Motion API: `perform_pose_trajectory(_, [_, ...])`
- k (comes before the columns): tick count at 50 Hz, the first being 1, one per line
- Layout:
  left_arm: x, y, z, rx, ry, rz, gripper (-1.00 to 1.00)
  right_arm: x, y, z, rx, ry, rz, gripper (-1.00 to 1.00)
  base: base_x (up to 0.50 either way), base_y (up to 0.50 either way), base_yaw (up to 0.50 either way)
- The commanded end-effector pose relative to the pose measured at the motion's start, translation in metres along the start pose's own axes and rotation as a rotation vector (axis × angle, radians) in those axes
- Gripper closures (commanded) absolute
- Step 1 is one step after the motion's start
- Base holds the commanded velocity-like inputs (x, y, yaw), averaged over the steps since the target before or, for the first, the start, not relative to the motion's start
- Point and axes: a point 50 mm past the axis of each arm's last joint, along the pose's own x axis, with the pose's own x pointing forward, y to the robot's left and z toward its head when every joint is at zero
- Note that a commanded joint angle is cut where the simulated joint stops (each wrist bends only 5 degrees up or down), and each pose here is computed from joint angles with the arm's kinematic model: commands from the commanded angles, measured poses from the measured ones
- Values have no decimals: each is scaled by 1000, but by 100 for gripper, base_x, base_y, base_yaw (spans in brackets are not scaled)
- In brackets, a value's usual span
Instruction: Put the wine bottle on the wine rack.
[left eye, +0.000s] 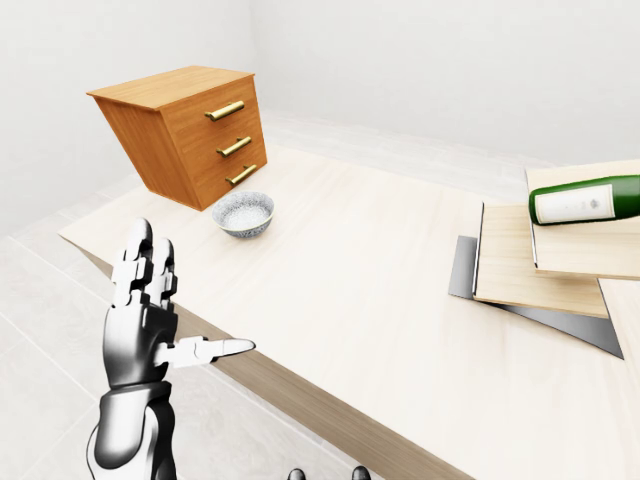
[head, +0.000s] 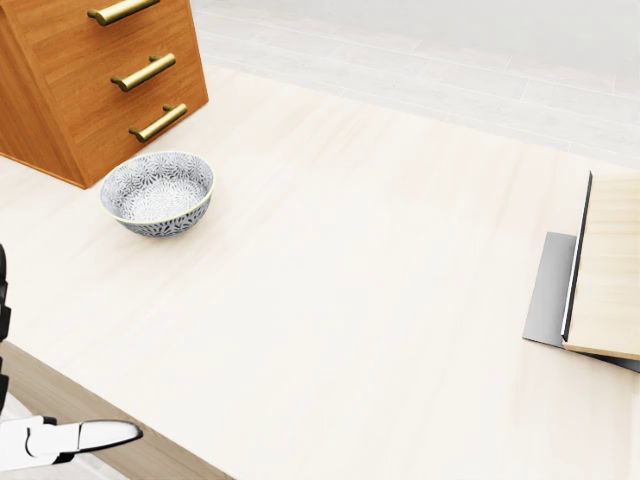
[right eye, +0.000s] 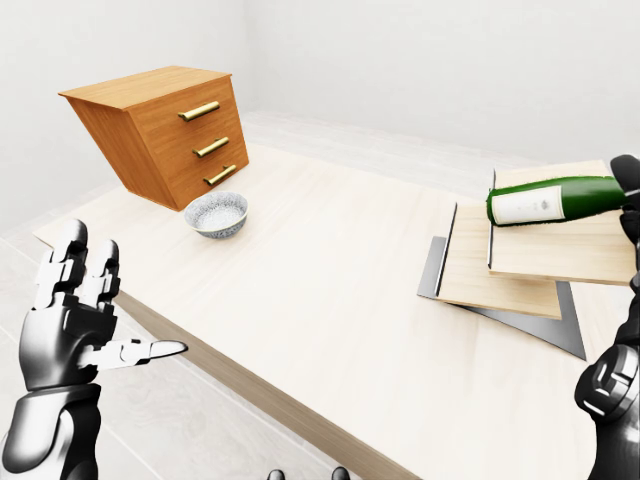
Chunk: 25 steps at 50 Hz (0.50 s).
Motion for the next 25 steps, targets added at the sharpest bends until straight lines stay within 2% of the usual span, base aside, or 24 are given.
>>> perform_pose_trajectory(1, [0, -1, 0, 0, -1, -1, -100, -3, -16, 12, -51, -19, -59, -100, 0, 0, 0])
perform_pose_trajectory(25, [0, -2, -3, 2, 12, -5, -100, -8, -33, 32, -80, -60, -112, -100, 0, 0, 0])
